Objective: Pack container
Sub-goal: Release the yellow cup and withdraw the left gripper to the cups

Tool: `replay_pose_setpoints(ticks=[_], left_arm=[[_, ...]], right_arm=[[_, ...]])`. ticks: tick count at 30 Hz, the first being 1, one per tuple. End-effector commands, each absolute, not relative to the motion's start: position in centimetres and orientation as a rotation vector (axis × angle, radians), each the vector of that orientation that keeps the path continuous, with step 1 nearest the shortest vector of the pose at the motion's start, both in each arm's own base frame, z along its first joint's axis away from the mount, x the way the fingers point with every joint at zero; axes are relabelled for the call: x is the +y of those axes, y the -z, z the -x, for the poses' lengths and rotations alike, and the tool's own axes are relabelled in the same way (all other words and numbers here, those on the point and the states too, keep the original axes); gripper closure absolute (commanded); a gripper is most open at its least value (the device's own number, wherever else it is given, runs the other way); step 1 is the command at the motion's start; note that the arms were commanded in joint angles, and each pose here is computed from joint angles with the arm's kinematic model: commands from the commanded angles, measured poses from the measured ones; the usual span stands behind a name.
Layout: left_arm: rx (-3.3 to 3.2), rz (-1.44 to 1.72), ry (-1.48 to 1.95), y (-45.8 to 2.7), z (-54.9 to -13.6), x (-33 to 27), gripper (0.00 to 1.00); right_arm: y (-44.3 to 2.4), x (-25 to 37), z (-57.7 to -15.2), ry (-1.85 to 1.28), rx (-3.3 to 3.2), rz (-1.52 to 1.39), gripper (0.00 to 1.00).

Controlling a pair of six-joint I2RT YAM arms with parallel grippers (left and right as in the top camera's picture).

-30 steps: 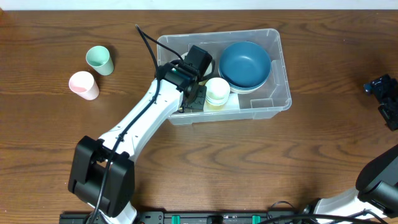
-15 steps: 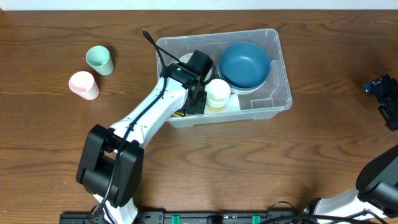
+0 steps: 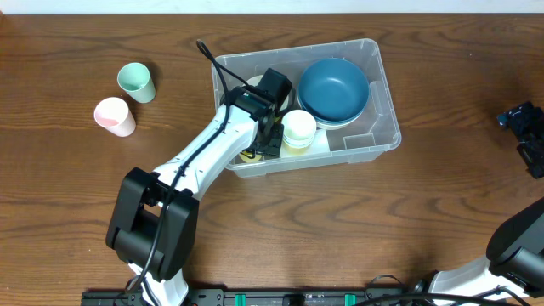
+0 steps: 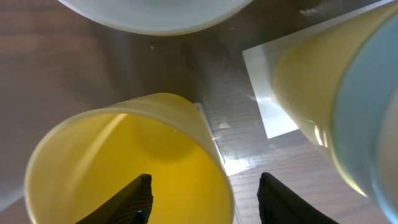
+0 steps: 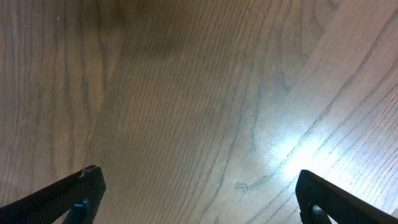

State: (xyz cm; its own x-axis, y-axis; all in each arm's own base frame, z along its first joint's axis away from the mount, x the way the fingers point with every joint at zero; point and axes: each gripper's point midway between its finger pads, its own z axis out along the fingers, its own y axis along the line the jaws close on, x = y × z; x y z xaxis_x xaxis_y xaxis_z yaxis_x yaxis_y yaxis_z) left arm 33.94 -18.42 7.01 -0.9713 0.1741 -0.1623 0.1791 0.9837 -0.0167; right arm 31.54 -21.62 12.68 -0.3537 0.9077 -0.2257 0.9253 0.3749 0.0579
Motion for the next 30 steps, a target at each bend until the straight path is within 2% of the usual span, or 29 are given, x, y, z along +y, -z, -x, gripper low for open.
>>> replay_pose_setpoints(ticks=[1, 16, 30], left_arm=[[2.957, -0.202, 0.037, -8.0, -35.2, -17.2, 0.45], [2.649, 0.02, 0.135, -23.9, -40.1, -11.3, 0.45], [2.657, 0.042, 0.119, -24.2, -39.7, -10.0, 0.45]], right_arm=[[-12.6, -21.8, -31.4, 0.131, 2.403, -1.66, 0.01], [-12.6, -21.8, -31.4, 0.132, 2.403, -1.66, 0.01], [-12.6, -21.8, -31.4, 0.132, 2.403, -1.66, 0.01]])
